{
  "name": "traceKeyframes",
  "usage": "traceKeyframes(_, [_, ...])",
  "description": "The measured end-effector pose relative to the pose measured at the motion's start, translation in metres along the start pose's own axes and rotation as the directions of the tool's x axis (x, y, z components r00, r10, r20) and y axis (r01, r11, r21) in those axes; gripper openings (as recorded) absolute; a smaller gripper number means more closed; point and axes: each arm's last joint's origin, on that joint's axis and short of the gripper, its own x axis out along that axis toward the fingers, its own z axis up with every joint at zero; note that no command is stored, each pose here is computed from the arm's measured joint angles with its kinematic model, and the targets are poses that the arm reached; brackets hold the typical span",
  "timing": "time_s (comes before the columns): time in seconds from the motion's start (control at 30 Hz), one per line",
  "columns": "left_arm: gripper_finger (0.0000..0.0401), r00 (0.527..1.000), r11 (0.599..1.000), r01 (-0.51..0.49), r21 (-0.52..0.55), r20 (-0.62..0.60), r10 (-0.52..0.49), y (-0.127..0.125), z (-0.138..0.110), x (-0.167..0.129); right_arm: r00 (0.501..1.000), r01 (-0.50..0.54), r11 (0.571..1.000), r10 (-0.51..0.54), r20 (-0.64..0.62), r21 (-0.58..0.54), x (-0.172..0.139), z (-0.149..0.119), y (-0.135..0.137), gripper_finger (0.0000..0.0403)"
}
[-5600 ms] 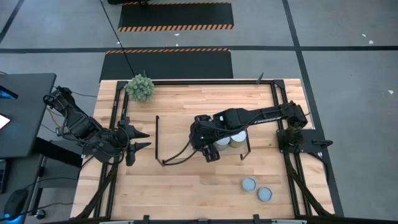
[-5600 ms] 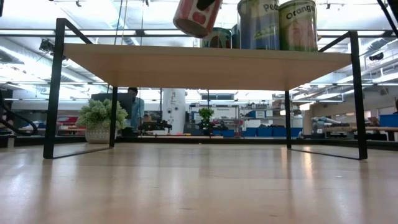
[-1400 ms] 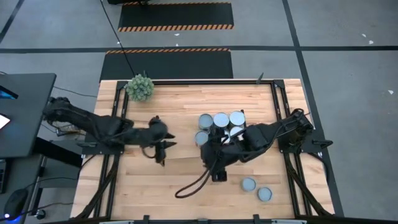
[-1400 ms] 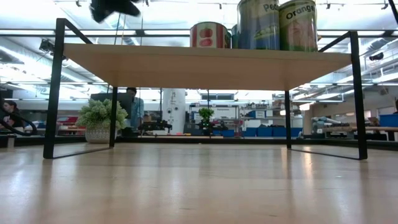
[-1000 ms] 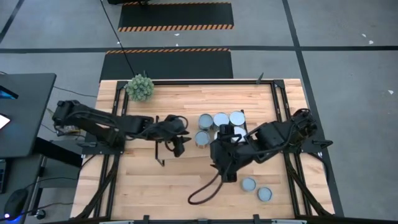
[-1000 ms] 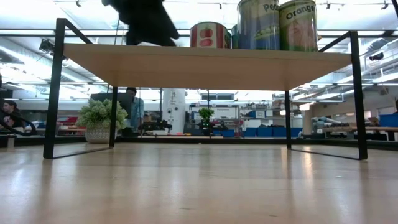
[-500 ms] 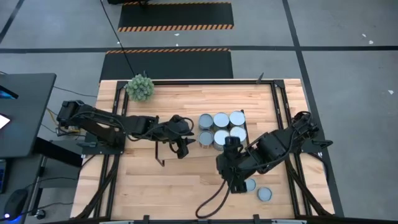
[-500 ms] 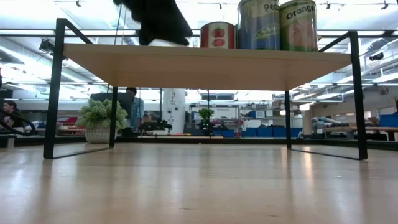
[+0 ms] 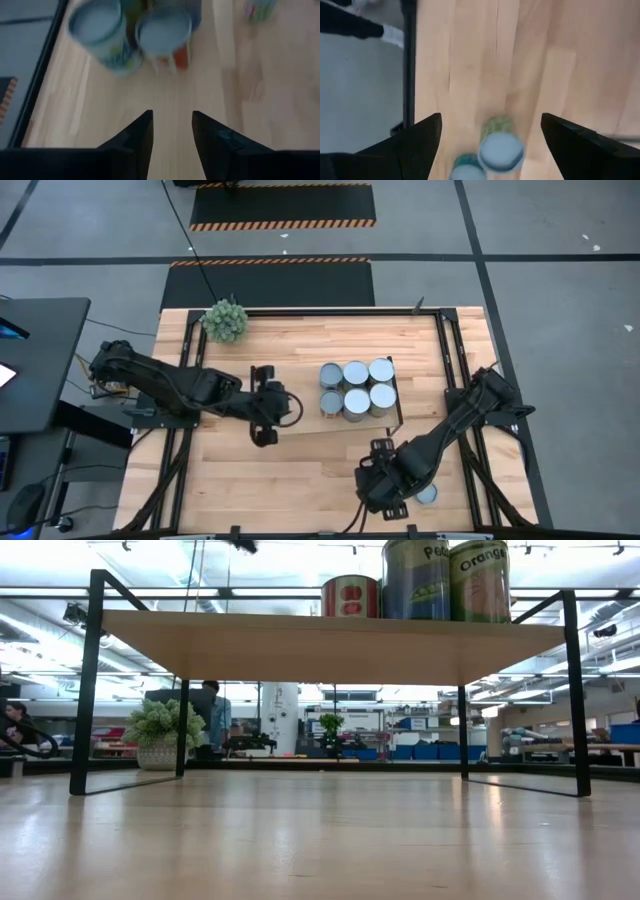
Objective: Pick and place cans onto a shelf
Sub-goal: Put the canned green peas on the shelf
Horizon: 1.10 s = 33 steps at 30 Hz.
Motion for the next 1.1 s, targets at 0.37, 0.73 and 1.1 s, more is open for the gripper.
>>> traceKeyframes(0.37, [0.0141, 0.998, 1.0, 0.009, 0.016, -0.061, -0.008, -0.009, -0.012, -0.023, 0.988, -0.022, 0.999, 0.027, -0.151, 0.029, 0.056, -0.022, -0.004, 0.037])
traceKeyframes(0.73, [0.0141, 0.999, 0.999, 0.001, -0.033, -0.052, -0.002, -0.01, -0.014, -0.03, 0.973, -0.004, 0.967, -0.055, -0.225, -0.255, 0.09, -0.05, -0.006, 0.0393])
traceKeyframes(1.1, [0.0141, 1.0, 0.998, -0.016, -0.055, -0.019, 0.015, -0.006, -0.013, -0.036, 0.968, -0.001, 0.957, -0.072, -0.241, -0.291, 0.121, -0.068, -0.015, 0.037])
